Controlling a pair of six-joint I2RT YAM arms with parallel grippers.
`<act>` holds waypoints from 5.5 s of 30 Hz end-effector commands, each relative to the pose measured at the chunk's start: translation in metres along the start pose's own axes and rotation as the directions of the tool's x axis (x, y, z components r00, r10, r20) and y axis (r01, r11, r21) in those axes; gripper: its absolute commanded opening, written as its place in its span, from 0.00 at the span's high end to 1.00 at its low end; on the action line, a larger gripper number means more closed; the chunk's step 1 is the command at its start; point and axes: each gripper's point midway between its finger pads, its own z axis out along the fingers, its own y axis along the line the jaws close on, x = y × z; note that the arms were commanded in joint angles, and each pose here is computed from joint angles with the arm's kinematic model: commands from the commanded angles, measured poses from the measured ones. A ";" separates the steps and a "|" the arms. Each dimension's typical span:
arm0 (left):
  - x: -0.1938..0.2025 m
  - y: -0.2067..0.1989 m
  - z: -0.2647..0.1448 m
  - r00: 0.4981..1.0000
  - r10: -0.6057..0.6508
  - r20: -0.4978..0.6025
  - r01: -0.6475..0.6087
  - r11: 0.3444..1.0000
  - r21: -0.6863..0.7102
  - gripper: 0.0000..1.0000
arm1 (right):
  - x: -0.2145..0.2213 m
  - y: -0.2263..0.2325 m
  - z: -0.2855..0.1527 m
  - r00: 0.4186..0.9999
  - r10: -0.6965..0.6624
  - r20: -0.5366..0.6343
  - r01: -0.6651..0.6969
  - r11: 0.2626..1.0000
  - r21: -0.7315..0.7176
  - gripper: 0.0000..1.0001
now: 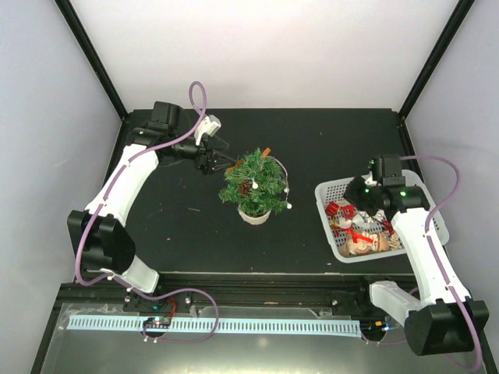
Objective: Decorate the small christmas tree
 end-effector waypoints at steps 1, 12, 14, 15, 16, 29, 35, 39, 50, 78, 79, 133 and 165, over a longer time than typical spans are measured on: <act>-0.011 -0.003 0.000 1.000 0.025 0.012 -0.025 1.000 0.006 0.01 | 0.017 0.048 -0.019 0.994 -0.103 -0.023 0.100 0.990 -0.102 0.90; -0.004 -0.001 0.001 1.000 0.027 -0.003 -0.027 1.000 -0.011 0.01 | 0.049 0.135 -0.042 0.928 -0.372 -0.037 0.352 0.903 -0.247 0.89; -0.005 0.000 0.001 1.000 0.028 -0.003 -0.028 1.000 -0.013 0.01 | 0.056 0.156 -0.047 0.900 -0.435 -0.032 0.412 0.872 -0.265 0.89; -0.005 0.001 0.001 1.000 0.029 -0.003 -0.029 0.999 -0.015 0.01 | 0.055 0.169 -0.050 0.888 -0.460 -0.022 0.437 0.856 -0.276 0.89; -0.005 0.000 0.001 1.000 0.030 -0.003 -0.030 0.999 -0.017 0.01 | 0.055 0.179 -0.054 0.880 -0.474 -0.016 0.450 0.845 -0.290 0.89; 0.000 0.002 0.001 0.999 0.037 -0.016 -0.037 0.999 -0.030 0.01 | 0.071 0.246 -0.051 0.815 -0.575 -0.069 0.504 0.763 -0.404 0.88; 0.003 0.003 0.002 0.999 0.037 -0.023 -0.038 0.999 -0.032 0.01 | 0.092 0.236 -0.047 0.748 -0.654 -0.109 0.569 0.717 -0.403 0.88; 0.005 0.005 0.003 0.999 0.032 -0.025 -0.033 0.999 -0.032 0.01 | 0.099 0.236 -0.055 0.716 -0.692 -0.095 0.603 0.681 -0.417 0.88; 0.006 0.007 0.005 0.999 0.023 -0.027 -0.024 0.999 -0.029 0.01 | 0.099 0.242 -0.050 0.708 -0.701 -0.089 0.613 0.672 -0.416 0.88; 0.014 0.006 0.005 0.999 0.023 -0.031 -0.024 0.999 -0.035 0.01 | 0.087 0.264 -0.034 0.733 -0.677 -0.064 0.606 0.693 -0.391 0.86; 0.013 0.006 0.005 0.999 0.024 -0.030 -0.025 0.999 -0.034 0.01 | 0.086 0.264 -0.037 0.733 -0.678 -0.055 0.609 0.691 -0.390 0.85; 0.013 0.014 0.002 0.998 0.031 -0.048 -0.035 0.995 -0.098 0.01 | 0.139 0.234 -0.031 0.570 -0.807 -0.158 0.664 0.565 -0.491 0.89; 0.002 -0.002 -0.035 0.995 0.063 -0.073 -0.076 0.980 -0.185 0.01 | 0.102 0.197 -0.111 0.642 -0.767 0.028 0.711 0.581 -0.396 0.54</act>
